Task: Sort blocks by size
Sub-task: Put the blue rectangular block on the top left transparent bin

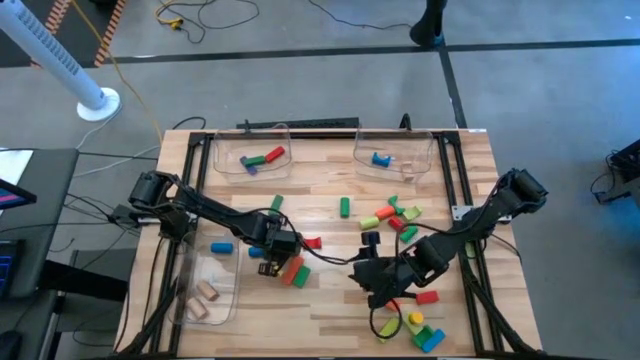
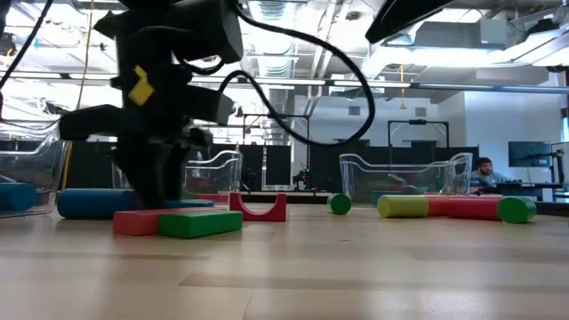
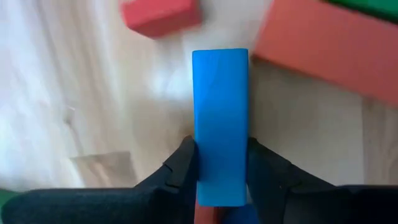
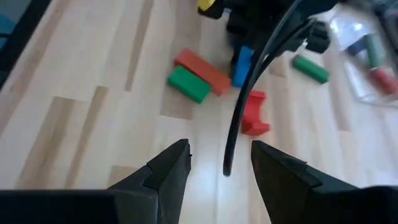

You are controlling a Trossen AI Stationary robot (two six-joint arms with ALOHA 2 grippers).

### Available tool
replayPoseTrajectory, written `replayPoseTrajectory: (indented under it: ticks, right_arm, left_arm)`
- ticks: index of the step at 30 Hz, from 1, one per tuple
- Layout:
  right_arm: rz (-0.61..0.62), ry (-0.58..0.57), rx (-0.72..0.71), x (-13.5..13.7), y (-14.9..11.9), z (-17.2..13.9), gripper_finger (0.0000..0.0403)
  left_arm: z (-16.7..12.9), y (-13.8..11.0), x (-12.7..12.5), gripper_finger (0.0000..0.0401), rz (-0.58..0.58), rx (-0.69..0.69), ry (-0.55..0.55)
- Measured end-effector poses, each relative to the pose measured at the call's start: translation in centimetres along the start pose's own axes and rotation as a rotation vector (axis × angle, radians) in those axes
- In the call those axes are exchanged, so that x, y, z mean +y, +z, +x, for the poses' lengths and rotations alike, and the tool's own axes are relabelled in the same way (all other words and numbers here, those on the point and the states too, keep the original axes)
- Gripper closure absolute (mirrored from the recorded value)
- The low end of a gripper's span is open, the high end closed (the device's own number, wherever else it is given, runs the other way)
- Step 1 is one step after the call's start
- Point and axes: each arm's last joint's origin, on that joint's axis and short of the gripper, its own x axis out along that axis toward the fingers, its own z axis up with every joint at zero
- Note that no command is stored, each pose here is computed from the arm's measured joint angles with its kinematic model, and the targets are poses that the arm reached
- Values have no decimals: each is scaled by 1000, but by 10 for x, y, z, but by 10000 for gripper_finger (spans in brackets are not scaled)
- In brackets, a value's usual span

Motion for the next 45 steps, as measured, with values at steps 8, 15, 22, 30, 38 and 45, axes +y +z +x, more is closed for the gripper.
replayPoseTrajectory:
  ticks: [8,15,22,30,38,45]
  right_arm:
    - [-33,-139,-104,0,3,-35,199]
    - [-47,-219,-174,3,1,-66,220]
    - [-59,-207,-181,7,-1,-71,235]
    - [-60,-214,-151,6,-5,-70,239]
    - [-26,-205,-157,6,-6,-69,239]
    - [-13,-179,-215,14,-25,-42,239]
  left_arm:
    - [-18,13,5,302,44,-20,-5]
    - [-41,17,11,302,35,-88,-4]
    - [-61,15,0,302,62,-159,-29]
    - [-71,17,-22,302,131,-228,-54]
    - [-84,23,-21,302,181,-348,-47]
    - [-126,21,-7,302,210,-573,-151]
